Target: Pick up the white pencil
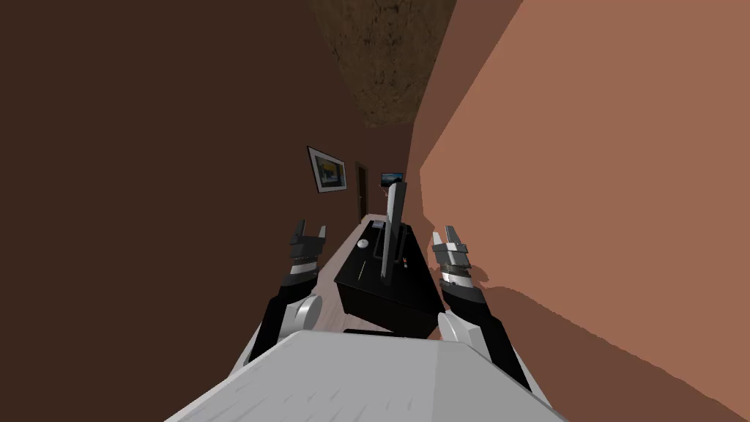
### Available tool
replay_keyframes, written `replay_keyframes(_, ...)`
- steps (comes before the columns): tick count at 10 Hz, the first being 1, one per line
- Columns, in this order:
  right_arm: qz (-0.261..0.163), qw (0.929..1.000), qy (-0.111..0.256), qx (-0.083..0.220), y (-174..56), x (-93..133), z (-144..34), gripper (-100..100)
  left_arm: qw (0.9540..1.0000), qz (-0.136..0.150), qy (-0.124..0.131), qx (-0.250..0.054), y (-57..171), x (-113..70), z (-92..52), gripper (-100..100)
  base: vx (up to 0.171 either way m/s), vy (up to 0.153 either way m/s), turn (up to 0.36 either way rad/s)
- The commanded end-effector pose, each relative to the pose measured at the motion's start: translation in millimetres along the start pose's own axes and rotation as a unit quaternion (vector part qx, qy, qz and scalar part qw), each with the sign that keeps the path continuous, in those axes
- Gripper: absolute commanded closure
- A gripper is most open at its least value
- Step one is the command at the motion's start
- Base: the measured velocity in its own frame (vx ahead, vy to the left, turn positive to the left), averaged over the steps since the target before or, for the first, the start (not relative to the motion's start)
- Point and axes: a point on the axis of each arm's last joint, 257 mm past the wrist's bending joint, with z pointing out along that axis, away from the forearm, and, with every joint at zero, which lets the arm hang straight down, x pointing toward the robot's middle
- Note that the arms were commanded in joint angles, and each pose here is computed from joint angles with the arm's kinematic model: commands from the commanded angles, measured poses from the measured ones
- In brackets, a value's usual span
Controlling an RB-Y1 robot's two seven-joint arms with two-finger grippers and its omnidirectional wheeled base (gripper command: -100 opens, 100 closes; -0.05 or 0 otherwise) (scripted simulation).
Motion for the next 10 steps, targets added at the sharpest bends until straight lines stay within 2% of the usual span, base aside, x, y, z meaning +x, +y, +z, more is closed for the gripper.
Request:
replay_keyframes(1,0.0,1.0,0.0,0.0,0.0,0.0,0.0,0,1.0,-0.006,0.0,-0.002,2.5,-3.3,0.2,-100,0.0,0.017,-0.168)
replay_keyframes(6,0.0,1.0,0.0,0.0,0.0,0.0,0.0,0,0.9994,-0.032,-0.011,-0.006,10.8,-20.0,2.0,-100,-0.004,0.054,-0.175)
replay_keyframes(9,0.0,1.0,0.0,0.0,0.0,0.0,0.0,0,0.9988,-0.043,-0.022,-0.01,19.6,-36.8,4.0,-100,-0.007,0.048,-0.198)
replay_keyframes(10,0.0,1.0,0.0,0.0,0.0,0.0,0.0,0,0.998,-0.056,-0.028,-0.01,19.7,-40.2,3.8,-100,-0.015,0.053,-0.157)
